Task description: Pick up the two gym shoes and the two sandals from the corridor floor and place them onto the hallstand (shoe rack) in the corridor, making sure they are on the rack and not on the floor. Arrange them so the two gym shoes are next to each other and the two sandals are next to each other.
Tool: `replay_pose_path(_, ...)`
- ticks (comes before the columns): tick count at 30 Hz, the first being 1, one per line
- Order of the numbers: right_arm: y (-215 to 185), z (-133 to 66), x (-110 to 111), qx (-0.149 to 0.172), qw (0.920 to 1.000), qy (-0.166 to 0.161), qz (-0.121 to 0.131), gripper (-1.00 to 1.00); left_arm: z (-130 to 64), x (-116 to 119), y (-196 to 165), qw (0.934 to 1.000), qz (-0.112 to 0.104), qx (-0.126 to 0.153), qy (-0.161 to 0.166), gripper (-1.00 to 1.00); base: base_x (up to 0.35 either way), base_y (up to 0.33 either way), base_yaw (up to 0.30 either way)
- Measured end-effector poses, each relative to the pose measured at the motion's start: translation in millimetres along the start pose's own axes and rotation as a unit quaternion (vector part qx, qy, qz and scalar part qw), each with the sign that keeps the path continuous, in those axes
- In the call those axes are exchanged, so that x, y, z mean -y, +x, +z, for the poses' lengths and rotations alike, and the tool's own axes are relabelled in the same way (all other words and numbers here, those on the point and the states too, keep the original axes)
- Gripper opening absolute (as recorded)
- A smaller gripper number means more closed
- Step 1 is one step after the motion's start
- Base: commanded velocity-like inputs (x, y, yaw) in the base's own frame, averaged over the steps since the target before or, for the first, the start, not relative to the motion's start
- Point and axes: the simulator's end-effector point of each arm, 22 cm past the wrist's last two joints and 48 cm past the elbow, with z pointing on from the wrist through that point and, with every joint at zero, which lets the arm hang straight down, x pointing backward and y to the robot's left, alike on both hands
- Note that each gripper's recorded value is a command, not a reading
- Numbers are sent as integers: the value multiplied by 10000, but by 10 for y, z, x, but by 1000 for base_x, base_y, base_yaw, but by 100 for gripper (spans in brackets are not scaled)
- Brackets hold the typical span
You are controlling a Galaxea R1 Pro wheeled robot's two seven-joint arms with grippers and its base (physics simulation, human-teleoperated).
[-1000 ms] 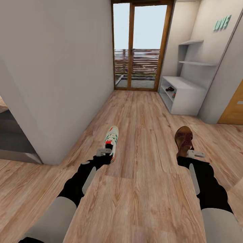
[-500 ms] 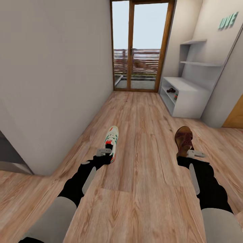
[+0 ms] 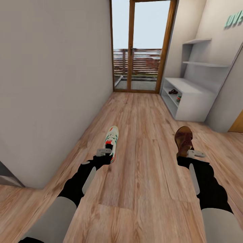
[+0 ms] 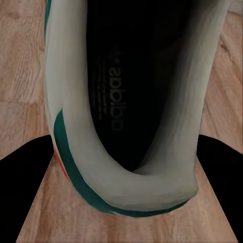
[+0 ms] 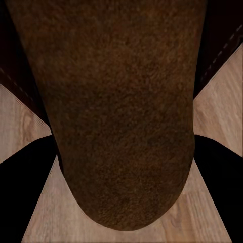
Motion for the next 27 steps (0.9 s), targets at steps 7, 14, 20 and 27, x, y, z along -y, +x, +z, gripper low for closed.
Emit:
replay_pose_path(7, 0, 0, 0, 0, 10000, 0, 0, -100, 0, 1, -1, 10000, 0, 1, 1, -100, 348, 0, 0)
replay_pose_path(14, 0, 0, 1, 0, 10000, 2, -2, -100, 0, 0, 1, 10000, 0, -1, 0, -100, 348, 0, 0)
replay_pose_path(20, -1, 0, 1, 1, 10000, 2, -2, -100, 1, 2, 3, 10000, -1, -3, 1, -100, 348, 0, 0)
replay_pose_path(27, 0, 0, 1, 0, 10000, 2, -2, -100, 1, 1, 2, 10000, -1, -2, 1, -100, 348, 0, 0)
